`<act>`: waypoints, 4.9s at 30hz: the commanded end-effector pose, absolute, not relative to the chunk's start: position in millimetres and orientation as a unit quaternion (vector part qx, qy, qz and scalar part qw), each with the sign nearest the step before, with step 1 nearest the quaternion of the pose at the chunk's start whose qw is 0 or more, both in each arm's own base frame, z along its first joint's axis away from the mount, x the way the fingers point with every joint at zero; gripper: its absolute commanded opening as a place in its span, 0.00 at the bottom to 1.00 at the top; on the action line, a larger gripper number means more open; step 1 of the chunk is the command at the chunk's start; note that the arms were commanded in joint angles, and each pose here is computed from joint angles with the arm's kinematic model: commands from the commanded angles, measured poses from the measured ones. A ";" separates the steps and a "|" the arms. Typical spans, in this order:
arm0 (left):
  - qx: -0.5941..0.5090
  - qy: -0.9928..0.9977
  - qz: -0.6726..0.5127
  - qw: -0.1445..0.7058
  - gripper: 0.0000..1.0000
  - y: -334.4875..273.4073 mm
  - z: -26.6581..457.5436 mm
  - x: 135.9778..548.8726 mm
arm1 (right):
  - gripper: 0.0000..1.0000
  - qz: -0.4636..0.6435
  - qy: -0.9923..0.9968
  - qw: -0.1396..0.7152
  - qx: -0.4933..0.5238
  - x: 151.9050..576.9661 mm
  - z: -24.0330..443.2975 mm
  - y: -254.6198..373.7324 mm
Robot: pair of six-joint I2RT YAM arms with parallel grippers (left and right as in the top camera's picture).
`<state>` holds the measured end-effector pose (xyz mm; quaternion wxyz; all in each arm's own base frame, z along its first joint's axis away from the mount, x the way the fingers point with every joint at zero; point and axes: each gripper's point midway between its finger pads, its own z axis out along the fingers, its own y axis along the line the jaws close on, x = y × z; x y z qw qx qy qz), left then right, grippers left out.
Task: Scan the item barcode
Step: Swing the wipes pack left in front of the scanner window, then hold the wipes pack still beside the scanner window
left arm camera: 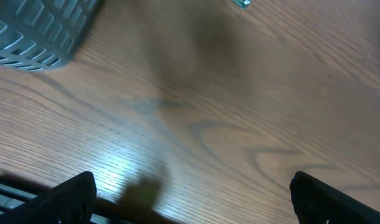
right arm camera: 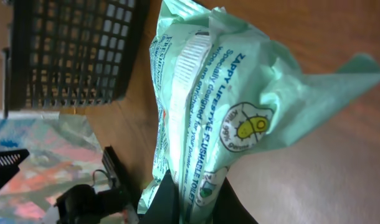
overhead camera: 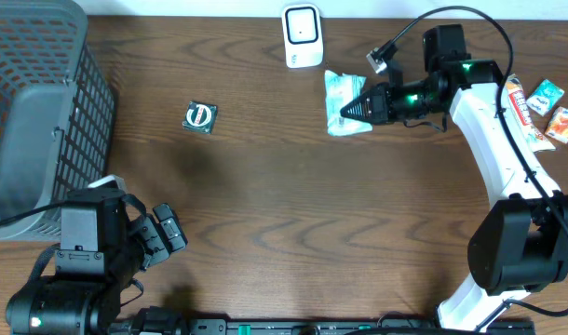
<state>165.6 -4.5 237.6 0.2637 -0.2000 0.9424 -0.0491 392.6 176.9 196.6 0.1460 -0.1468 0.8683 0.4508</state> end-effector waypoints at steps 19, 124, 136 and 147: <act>-0.202 0.942 -0.047 0.263 0.98 -3.8 237.5 165.1 | 0.01 0.446 0.841 0.186 -0.243 388.0 205.5 234.4; -0.202 0.942 -0.047 0.263 0.98 -3.8 237.5 165.1 | 0.01 0.447 0.837 0.243 -0.203 421.8 224.0 246.4; -0.202 0.942 -0.047 0.263 0.98 -3.8 237.5 165.1 | 0.01 0.498 0.789 0.256 -0.252 413.0 246.7 259.1; -0.202 0.942 -0.047 0.263 0.98 -3.8 237.5 165.1 | 0.01 0.490 0.784 0.269 -0.270 414.0 246.3 258.9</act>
